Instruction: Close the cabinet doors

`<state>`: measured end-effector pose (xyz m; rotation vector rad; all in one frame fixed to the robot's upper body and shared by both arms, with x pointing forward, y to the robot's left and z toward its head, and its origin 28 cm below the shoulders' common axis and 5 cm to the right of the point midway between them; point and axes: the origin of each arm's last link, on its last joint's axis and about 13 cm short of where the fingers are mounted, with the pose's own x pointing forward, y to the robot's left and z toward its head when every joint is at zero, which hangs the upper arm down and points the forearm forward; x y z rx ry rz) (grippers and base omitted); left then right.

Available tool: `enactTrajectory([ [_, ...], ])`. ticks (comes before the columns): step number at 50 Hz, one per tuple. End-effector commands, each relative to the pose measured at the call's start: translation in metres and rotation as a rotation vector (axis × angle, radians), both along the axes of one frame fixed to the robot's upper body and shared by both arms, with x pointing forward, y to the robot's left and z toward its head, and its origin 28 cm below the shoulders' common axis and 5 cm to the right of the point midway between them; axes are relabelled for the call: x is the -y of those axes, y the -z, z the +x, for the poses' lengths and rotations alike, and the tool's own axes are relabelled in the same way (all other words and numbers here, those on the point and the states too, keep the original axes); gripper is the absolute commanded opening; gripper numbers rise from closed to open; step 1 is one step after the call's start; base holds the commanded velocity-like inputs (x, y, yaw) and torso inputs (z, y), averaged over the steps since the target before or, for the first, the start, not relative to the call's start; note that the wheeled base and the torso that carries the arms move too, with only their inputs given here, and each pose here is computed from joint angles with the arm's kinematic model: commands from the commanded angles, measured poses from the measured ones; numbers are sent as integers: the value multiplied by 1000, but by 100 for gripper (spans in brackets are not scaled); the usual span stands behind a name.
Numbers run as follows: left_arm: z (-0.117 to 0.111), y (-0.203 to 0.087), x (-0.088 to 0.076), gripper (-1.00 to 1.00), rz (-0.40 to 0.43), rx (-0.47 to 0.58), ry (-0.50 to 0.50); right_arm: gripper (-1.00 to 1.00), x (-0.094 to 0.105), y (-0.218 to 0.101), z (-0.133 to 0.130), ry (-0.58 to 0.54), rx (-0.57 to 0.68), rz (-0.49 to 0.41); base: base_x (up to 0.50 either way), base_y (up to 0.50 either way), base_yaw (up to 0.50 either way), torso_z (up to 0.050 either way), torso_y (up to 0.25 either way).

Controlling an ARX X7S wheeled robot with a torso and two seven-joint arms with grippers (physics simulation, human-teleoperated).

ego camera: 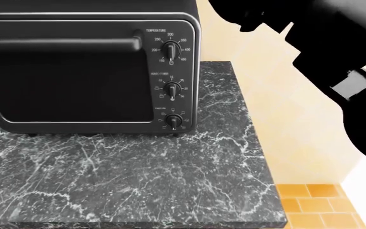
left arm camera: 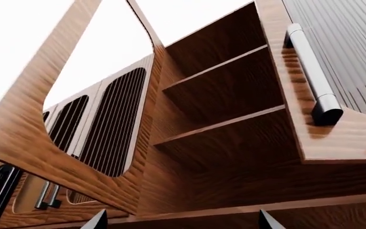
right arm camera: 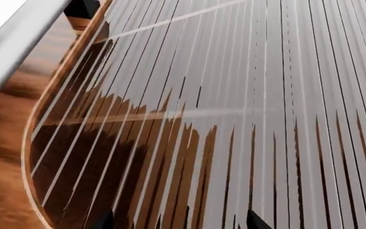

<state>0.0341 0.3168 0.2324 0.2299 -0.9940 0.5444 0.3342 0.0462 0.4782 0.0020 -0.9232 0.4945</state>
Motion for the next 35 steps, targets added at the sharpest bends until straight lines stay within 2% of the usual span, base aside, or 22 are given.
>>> enactTrajectory([
  [1,-1,1,1,100,15,-6,-12,100,-8,4,-5,-21,12,-25,0,0,0,39,-152],
  [20,1,2,1,100,10,-12,-9,100,-10,9,-4,-29,7,-48,0,0,0,39,-153],
  [35,2,3,1,100,12,-20,-9,100,-14,-9,-21,-41,32,-58,0,0,0,39,-154],
])
